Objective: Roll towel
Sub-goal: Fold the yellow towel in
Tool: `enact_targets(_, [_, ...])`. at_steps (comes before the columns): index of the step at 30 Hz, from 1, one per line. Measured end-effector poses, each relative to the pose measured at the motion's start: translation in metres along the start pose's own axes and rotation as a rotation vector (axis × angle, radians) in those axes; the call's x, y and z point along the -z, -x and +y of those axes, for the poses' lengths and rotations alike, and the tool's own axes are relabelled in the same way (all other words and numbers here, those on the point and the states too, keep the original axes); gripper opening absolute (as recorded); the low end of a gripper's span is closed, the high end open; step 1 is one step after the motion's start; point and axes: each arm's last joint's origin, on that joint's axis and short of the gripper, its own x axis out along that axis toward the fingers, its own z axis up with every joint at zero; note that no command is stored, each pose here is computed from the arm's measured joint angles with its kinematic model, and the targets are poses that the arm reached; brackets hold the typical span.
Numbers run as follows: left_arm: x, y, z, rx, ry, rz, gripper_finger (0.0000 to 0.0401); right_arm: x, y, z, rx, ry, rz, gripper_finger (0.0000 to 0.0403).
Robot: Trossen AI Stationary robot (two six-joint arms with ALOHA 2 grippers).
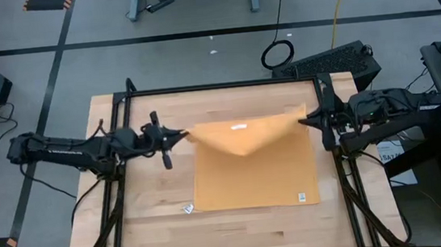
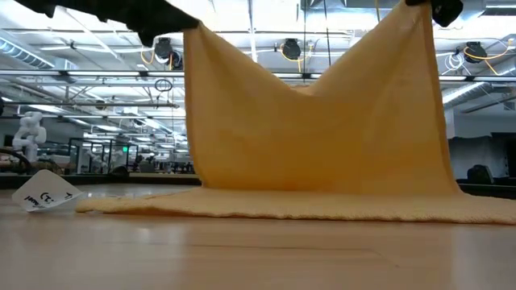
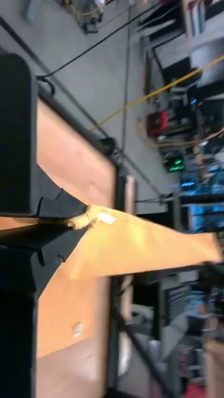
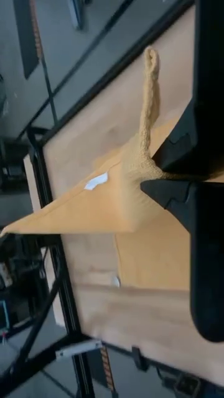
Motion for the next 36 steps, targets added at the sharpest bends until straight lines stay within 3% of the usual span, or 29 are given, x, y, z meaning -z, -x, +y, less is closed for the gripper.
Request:
enact_targets(6, [0.008, 0.001, -0.002, 0.029, 0.061, 0.08, 0.0006, 0.001, 0.0, 0.001, -0.04, -0.012, 0.021, 0.0])
enact_targets(16, [0.011, 0.006, -0.019, 0.208, 0.135, 0.128, 0.0006, 0.004, 0.0, 0.0, -0.033, -0.032, 0.052, 0.0])
enact_targets(25, [0.021, 0.013, -0.029, 0.25, 0.17, 0.244, 0.0006, 0.004, -0.004, 0.003, -0.075, -0.081, 0.08, 0.0])
enact_targets(36, [0.021, 0.019, -0.042, 0.315, 0.182, 0.256, 0.0006, 0.004, -0.022, 0.01, -0.076, -0.09, 0.155, 0.0])
